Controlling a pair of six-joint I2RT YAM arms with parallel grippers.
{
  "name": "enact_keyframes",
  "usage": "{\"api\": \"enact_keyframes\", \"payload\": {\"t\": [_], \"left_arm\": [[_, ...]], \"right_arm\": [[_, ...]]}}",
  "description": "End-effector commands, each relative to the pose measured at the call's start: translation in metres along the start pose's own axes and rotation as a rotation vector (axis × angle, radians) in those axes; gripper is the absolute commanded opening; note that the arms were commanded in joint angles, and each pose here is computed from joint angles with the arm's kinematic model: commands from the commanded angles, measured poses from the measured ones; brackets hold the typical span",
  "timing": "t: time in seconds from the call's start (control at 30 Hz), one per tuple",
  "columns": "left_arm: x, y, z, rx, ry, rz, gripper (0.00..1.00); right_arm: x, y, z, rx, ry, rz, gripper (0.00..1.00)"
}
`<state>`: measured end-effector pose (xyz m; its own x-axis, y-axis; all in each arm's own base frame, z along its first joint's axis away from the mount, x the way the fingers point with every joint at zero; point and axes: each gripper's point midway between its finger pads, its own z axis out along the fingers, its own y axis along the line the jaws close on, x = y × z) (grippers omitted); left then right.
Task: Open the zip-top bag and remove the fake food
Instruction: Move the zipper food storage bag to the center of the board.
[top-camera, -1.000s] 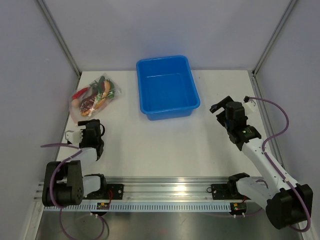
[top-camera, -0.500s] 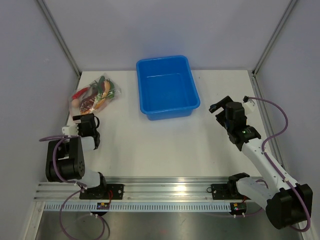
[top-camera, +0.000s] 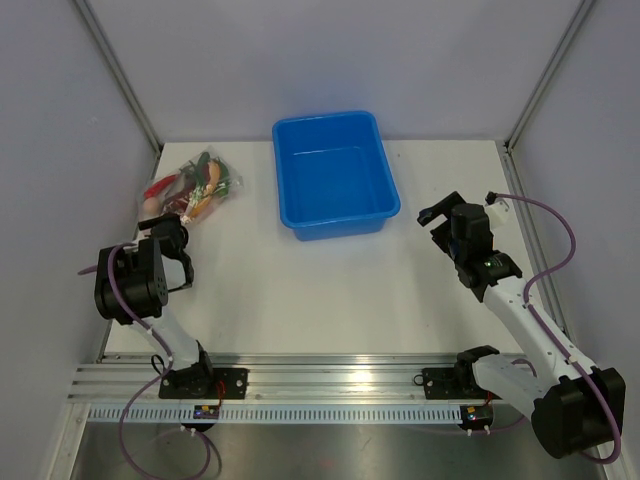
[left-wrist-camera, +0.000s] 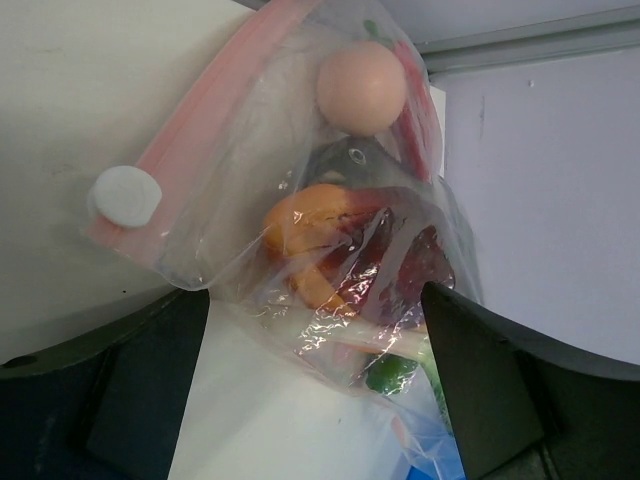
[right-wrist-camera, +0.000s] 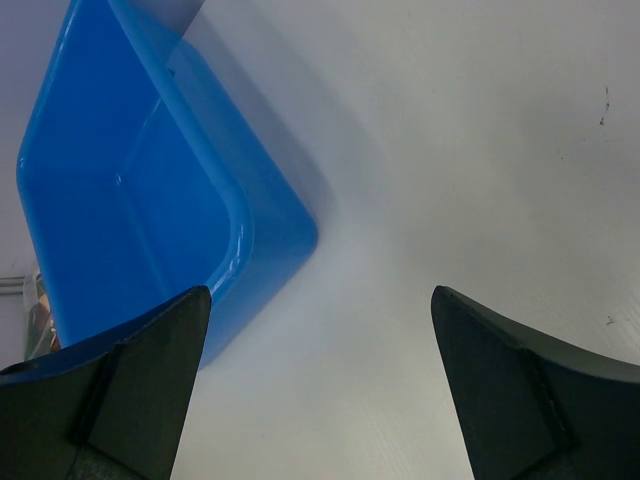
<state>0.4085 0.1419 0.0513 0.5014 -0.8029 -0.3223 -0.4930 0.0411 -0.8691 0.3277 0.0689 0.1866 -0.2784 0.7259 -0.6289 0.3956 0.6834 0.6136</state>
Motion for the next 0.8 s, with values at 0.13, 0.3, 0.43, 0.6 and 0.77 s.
{"api": "enact_keyframes", "payload": {"t": [0.13,0.3,0.43,0.6,0.77], "left_arm": [[-0.001,-0.006,0.01,0.015,-0.012,0.054,0.8],[0.002,-0.012,0.016,0.036,0.001,0.058,0.53],[0.008,-0.018,0.014,0.08,0.039,0.063,0.22],[0.015,-0.029,0.008,0.128,0.091,0.089,0.0],[0.006,-0.037,-0.011,0.128,0.051,0.114,0.0]], "right_arm": [[-0.004,0.014,-0.006,-0.064,-0.005,0.01,0.99],[-0.003,0.013,-0.006,-0.064,-0.005,0.014,1.0],[-0.004,0.013,-0.006,-0.063,-0.006,0.014,0.99],[-0.004,0.013,-0.006,-0.061,-0.01,0.014,0.99],[-0.002,0.013,-0.004,-0.056,-0.001,0.012,0.99]]}}
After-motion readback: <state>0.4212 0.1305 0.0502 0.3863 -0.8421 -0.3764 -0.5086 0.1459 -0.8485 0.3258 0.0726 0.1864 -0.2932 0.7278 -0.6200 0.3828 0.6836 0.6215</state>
